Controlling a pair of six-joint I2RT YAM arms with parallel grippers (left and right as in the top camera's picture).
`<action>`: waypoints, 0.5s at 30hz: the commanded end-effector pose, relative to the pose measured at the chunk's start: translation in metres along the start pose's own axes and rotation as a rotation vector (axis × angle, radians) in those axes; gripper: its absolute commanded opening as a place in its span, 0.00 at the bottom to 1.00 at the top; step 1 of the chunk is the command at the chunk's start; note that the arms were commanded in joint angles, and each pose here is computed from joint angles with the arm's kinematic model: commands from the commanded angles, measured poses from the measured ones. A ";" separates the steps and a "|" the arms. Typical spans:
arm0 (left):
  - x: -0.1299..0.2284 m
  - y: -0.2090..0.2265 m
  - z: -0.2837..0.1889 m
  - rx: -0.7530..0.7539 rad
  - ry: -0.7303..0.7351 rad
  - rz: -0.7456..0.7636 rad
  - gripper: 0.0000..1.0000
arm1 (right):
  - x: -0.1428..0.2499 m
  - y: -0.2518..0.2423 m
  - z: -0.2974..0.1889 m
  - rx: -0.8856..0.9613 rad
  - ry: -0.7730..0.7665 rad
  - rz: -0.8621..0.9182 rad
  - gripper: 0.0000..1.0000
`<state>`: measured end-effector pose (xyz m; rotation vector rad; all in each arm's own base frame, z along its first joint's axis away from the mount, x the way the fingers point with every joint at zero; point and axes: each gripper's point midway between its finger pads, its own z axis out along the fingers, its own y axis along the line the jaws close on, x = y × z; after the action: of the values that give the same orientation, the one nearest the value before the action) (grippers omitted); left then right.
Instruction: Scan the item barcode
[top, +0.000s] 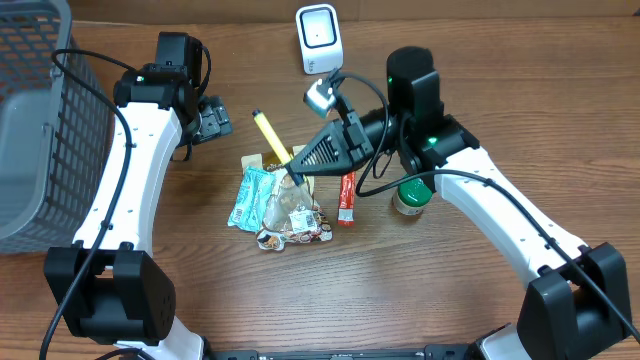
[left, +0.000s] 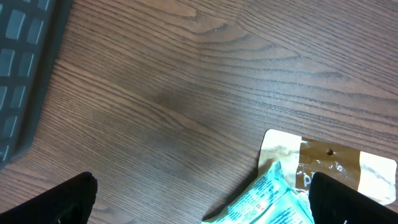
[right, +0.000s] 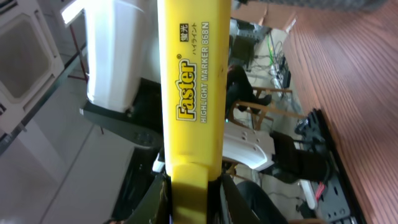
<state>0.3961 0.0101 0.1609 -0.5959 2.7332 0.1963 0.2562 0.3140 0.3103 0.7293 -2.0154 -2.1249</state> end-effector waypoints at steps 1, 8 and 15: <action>-0.006 0.000 -0.005 0.000 -0.023 -0.004 1.00 | 0.013 0.005 0.000 -0.022 0.026 -0.146 0.03; -0.006 0.000 -0.005 0.000 -0.023 -0.004 1.00 | 0.018 -0.001 0.000 -0.023 0.024 -0.159 0.03; -0.006 0.000 -0.005 0.000 -0.023 -0.004 1.00 | 0.018 -0.001 -0.001 -0.023 0.020 -0.256 0.04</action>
<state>0.3961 0.0101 0.1609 -0.5959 2.7332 0.1963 0.2504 0.3109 0.2932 0.9097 -2.0214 -2.2010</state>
